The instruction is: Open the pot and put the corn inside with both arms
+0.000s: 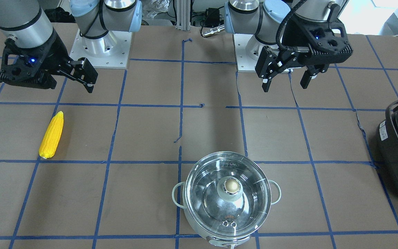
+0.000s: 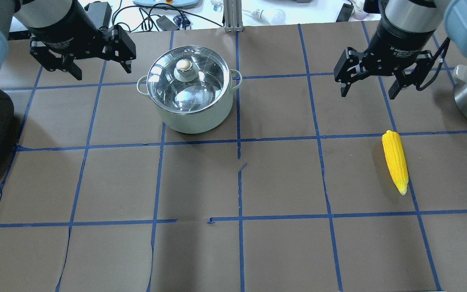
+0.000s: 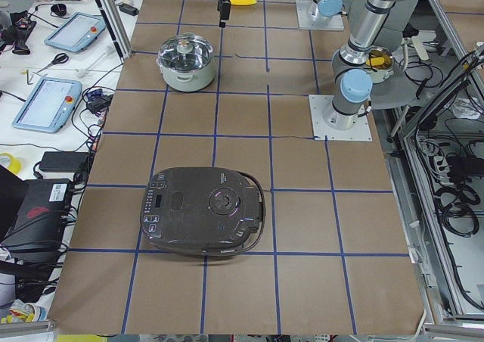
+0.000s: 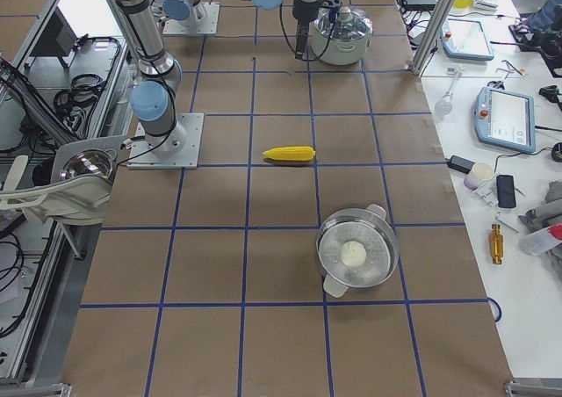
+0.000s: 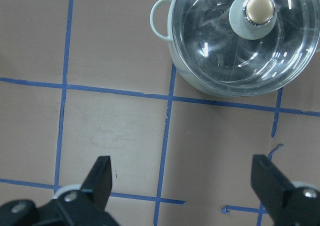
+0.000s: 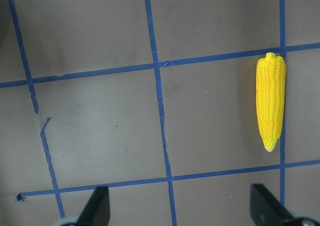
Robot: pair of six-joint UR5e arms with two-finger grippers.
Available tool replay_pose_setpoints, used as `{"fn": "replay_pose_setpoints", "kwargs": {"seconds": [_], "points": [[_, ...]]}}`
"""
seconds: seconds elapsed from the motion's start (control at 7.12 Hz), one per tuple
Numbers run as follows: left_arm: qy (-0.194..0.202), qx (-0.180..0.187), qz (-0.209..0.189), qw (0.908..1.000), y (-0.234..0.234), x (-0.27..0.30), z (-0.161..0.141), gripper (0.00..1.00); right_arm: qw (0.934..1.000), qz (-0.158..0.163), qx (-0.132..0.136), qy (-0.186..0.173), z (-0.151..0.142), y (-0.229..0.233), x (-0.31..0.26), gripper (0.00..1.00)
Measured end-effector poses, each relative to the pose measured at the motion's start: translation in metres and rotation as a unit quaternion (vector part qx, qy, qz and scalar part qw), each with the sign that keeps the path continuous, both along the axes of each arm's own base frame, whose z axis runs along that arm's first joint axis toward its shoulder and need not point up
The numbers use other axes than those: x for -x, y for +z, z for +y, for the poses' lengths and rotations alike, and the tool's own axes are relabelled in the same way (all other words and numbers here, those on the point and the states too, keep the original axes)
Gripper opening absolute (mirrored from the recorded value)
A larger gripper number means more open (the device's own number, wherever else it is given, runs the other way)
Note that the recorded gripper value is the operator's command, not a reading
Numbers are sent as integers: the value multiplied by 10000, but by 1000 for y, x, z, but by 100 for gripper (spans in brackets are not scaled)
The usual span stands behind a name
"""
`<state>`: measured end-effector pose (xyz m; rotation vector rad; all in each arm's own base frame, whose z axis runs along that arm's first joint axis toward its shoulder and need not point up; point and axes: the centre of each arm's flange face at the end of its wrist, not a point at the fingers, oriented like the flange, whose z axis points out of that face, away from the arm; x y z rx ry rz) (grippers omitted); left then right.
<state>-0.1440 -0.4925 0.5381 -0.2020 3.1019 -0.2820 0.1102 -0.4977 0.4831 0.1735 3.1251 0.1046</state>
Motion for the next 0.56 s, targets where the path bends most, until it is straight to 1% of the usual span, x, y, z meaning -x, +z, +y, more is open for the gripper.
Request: {"fn": "replay_pose_setpoints", "kwargs": {"seconds": [0.42, 0.56], "points": [[6, -8, 7, 10000, -2, 0, -4, 100, 10000, 33, 2, 37, 0, 0, 1, 100], [31, -23, 12, 10000, -6, 0, -16, 100, 10000, 34, -12, 31, 0, 0, 1, 100]]}}
